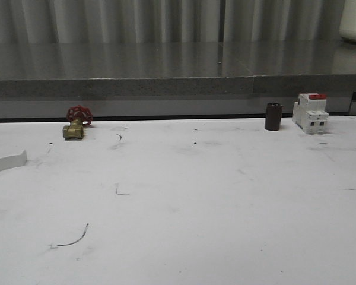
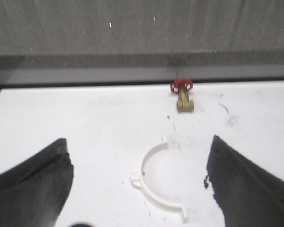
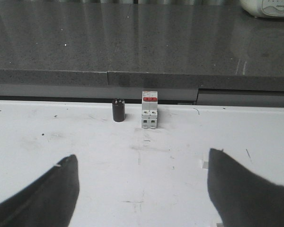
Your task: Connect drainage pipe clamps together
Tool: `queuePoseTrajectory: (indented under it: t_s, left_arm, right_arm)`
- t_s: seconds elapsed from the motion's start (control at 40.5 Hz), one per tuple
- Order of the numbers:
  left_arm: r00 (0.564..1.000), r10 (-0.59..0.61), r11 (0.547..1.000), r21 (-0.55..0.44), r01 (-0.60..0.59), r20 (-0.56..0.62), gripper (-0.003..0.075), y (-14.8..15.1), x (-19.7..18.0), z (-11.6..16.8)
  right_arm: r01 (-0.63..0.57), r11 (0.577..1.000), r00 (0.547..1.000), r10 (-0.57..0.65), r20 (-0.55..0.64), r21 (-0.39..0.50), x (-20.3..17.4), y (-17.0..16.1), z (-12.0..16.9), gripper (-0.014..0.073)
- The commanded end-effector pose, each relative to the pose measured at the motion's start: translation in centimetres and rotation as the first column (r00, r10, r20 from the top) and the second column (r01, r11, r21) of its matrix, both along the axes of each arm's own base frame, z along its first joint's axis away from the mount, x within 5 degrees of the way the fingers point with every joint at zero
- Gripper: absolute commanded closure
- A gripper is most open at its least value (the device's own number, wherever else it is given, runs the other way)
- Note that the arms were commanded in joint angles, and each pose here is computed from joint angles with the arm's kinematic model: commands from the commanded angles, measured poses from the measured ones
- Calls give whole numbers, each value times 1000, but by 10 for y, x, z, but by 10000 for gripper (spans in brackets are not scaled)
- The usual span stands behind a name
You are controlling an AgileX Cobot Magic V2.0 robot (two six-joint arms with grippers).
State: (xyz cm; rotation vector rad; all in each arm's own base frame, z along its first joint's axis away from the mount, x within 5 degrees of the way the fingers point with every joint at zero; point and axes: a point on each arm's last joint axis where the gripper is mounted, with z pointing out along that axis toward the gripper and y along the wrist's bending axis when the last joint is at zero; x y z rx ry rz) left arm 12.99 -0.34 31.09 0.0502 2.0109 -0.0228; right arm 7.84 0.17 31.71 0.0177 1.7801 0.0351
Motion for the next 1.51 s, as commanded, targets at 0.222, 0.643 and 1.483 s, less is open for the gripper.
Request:
queuePoseTrajectory:
  t_s: [0.222,0.643,1.483]
  left_arm:
    - [926,-29,999,-24,21,-376,176,-4,91,-1]
    - [731,-14,998,-49,-26,-682,176,-5,191,-78]
    - [622,-26,996,-75,-53,-782,575,-7,229,-125]
  right_arm:
    - [15,1000,995,-15,103,2,2,-1,17,11]
    - [15,1000,995,-15,103,2,2,-1,17,11]
    - [15,1000,995,-15,103,2,2,-1,17,11]
